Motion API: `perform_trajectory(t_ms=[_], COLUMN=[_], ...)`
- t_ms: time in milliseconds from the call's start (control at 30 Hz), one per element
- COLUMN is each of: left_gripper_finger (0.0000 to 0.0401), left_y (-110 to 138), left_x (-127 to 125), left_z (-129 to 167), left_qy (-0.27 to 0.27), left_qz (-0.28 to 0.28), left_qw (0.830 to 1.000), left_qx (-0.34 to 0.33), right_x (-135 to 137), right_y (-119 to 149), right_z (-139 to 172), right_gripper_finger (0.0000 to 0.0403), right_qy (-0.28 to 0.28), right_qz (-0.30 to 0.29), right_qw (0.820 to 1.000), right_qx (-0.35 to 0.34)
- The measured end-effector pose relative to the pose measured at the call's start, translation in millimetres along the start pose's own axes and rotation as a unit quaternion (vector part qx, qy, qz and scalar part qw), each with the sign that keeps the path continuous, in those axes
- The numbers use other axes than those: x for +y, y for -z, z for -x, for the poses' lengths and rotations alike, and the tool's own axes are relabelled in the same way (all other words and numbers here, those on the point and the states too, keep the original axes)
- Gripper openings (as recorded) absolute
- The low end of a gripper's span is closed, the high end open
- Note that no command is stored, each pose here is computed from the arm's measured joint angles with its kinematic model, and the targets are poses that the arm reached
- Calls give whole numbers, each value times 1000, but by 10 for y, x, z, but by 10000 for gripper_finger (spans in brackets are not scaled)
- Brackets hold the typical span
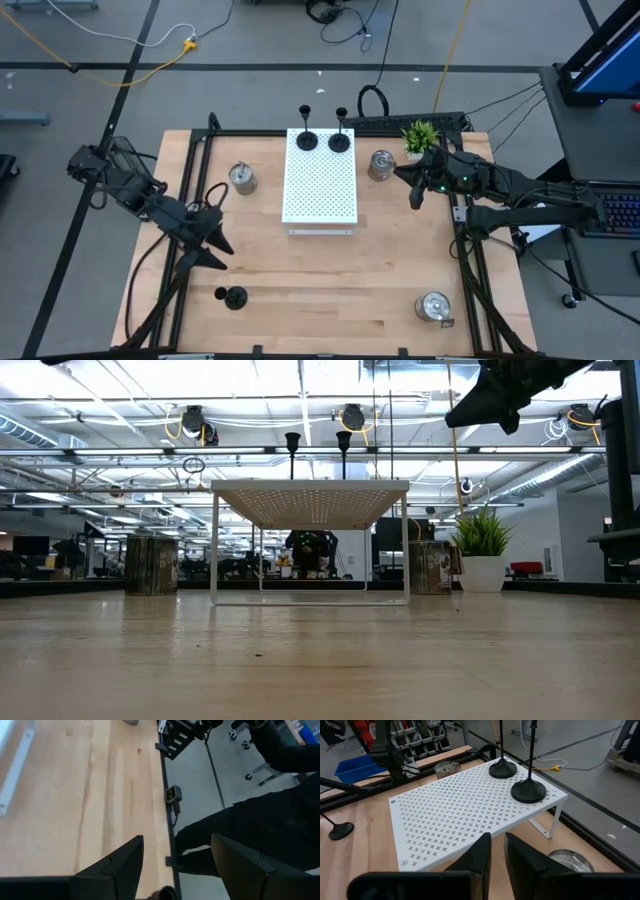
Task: Pick & Place candle stick holders
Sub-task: Put the black candle holder on the shelf
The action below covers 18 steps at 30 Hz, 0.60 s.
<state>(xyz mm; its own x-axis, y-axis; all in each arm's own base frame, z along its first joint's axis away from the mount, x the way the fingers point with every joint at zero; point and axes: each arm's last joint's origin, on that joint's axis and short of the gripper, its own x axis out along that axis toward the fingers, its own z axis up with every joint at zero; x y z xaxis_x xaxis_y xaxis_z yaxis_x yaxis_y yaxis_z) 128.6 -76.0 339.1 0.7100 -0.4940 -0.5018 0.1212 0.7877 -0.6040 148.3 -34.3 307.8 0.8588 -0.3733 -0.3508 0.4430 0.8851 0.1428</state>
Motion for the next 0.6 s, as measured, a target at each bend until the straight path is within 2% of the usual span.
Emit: perform_trajectory(t_ms=[133, 467, 600], left_gripper_finger=[239, 239, 239], left_y=[33, 194, 239], left_x=[-28, -28, -59], left_z=[-3, 4, 7], left_qy=[6, -28, -33], left_qz=[30, 115, 132], left_qw=[999, 991, 988], left_qx=[11, 67, 69], right_x=[0, 0, 0], right_y=[0, 1, 1], right_z=[0, 0, 0], right_gripper_finger=[43, 43, 43], right_qy=[0, 0, 0], right_qz=[10, 9, 9], right_qw=[1000, 1000, 1000], right_qx=[0, 0, 1])
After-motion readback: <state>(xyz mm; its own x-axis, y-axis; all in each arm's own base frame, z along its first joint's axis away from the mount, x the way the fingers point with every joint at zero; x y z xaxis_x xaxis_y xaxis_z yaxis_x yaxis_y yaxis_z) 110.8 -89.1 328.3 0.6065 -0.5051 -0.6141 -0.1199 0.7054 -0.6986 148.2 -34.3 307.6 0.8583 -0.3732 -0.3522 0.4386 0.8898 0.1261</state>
